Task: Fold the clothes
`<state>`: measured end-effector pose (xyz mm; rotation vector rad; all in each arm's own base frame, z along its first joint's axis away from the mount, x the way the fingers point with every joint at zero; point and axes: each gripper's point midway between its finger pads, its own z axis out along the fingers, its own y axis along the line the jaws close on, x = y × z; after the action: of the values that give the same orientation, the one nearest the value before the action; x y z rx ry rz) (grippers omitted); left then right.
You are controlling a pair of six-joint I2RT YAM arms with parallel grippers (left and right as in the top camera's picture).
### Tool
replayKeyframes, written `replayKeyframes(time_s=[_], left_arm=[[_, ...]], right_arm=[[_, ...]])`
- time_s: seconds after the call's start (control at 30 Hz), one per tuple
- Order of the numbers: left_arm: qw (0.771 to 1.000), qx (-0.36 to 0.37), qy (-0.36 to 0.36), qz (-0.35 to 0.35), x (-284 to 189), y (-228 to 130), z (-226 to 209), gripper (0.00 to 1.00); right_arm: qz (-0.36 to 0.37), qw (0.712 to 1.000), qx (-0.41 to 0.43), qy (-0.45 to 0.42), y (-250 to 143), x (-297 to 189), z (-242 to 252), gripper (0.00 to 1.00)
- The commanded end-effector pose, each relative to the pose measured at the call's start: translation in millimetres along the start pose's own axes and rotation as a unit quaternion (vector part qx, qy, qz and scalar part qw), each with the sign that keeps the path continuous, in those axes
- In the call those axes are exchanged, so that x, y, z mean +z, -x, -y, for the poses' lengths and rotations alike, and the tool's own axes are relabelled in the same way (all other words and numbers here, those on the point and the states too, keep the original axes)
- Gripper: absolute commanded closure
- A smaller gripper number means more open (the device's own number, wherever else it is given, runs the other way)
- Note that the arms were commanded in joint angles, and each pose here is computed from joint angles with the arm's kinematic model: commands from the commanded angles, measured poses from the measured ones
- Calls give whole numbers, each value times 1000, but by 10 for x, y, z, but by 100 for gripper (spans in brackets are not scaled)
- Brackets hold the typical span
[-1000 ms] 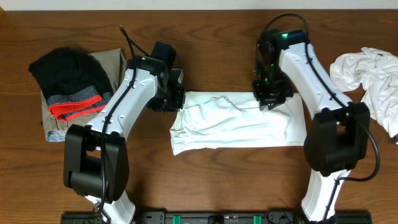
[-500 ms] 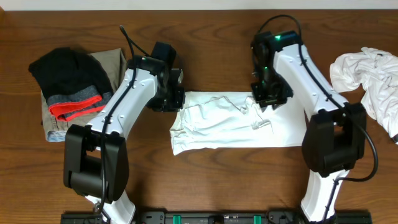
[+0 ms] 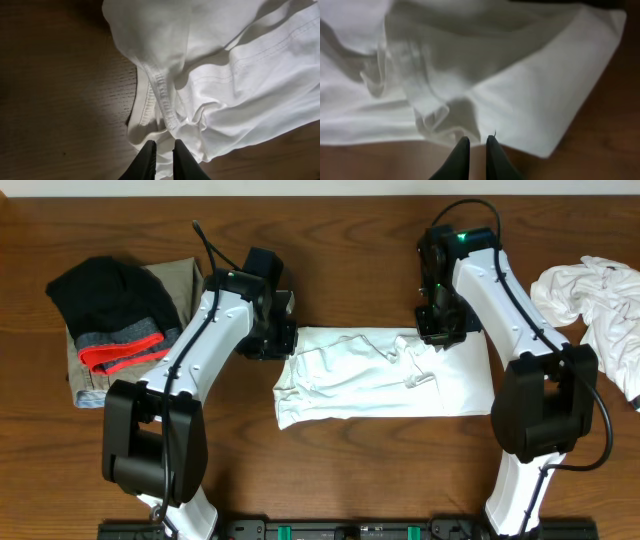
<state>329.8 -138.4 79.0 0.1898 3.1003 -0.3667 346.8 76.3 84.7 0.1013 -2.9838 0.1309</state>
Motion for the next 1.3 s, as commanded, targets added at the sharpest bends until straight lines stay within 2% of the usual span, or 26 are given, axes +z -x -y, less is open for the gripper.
replayKeyframes(time_s=[0.0, 0.2, 0.33, 0.53, 0.63, 0.77, 1.0, 1.27], left_arm=[[1000, -2, 6, 4, -26, 27, -26, 86], [1000, -2, 6, 4, -26, 28, -26, 86], [1000, -2, 6, 4, -26, 29, -26, 86], [1000, -2, 6, 4, -26, 29, -26, 86], [1000, -2, 6, 4, -26, 28, -27, 86], [1000, -2, 6, 4, -26, 29, -26, 86], [1000, -2, 6, 6, -26, 35, -25, 86], [1000, -2, 6, 6, -26, 36, -25, 86]], right_arm=[[-6, 1000, 1, -6, -28, 148, -7, 90], [22, 1000, 2, -1, 108, 362, -42, 90], [84, 996, 7, 11, 399, 441, -117, 86], [159, 986, 28, 28, 747, 435, -204, 89], [137, 990, 27, 24, 633, 417, -176, 99], [87, 996, 25, 13, 297, 309, -102, 99], [72, 997, 18, 9, -68, -39, -19, 98], [24, 1000, 15, 1, -296, 263, 1, 98]])
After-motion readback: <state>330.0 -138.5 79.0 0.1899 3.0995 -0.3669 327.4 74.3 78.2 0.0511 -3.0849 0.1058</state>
